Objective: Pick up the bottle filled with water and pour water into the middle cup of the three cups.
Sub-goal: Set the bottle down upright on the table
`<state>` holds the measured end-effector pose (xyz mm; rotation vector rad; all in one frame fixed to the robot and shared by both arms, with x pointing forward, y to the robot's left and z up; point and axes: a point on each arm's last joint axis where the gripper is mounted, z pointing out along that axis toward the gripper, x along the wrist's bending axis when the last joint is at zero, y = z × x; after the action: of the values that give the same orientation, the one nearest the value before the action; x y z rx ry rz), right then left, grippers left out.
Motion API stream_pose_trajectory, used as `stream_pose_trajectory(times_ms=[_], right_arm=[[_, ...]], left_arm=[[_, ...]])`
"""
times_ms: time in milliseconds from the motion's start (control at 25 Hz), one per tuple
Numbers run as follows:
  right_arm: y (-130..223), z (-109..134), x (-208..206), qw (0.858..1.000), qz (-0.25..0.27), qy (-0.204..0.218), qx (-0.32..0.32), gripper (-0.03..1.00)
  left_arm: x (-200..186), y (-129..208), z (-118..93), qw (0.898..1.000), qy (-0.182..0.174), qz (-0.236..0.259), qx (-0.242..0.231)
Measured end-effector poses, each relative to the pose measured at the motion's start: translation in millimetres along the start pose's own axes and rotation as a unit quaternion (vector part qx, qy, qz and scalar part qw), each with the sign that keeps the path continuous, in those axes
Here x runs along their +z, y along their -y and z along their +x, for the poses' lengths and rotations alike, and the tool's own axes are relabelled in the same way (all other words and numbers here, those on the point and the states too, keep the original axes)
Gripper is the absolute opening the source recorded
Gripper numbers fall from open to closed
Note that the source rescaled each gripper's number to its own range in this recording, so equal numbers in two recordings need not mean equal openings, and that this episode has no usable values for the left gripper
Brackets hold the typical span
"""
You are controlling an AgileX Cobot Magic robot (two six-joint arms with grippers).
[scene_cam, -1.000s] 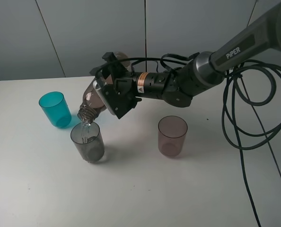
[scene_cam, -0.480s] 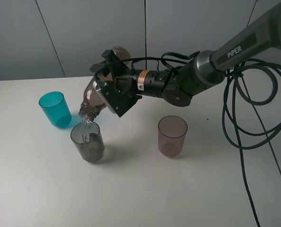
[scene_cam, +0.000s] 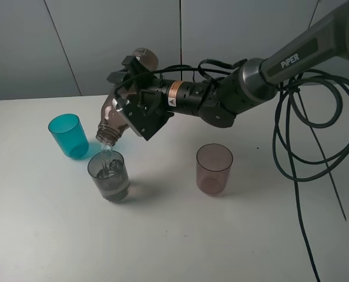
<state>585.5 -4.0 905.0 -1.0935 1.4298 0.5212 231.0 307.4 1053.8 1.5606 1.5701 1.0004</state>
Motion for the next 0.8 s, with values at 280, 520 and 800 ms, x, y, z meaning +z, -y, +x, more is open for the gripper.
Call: stream_pose_trajectory(times_ms=[280,520,800], right_arm=[[1,-5,0,1.000,-0.004,0.007,-0.024,0.00],[2,-17,-3,0.999,-0.012,0.020,-0.045,0.00],[1,-24,-4,0.997,-0.023,0.032,-0.067,0.00]], left_arm=[[0,0,0,1.000,0.000,0.000,0.001],[0,0,0,1.000,0.000,0.000,0.001],[0,0,0,1.000,0.000,0.000,0.000]])
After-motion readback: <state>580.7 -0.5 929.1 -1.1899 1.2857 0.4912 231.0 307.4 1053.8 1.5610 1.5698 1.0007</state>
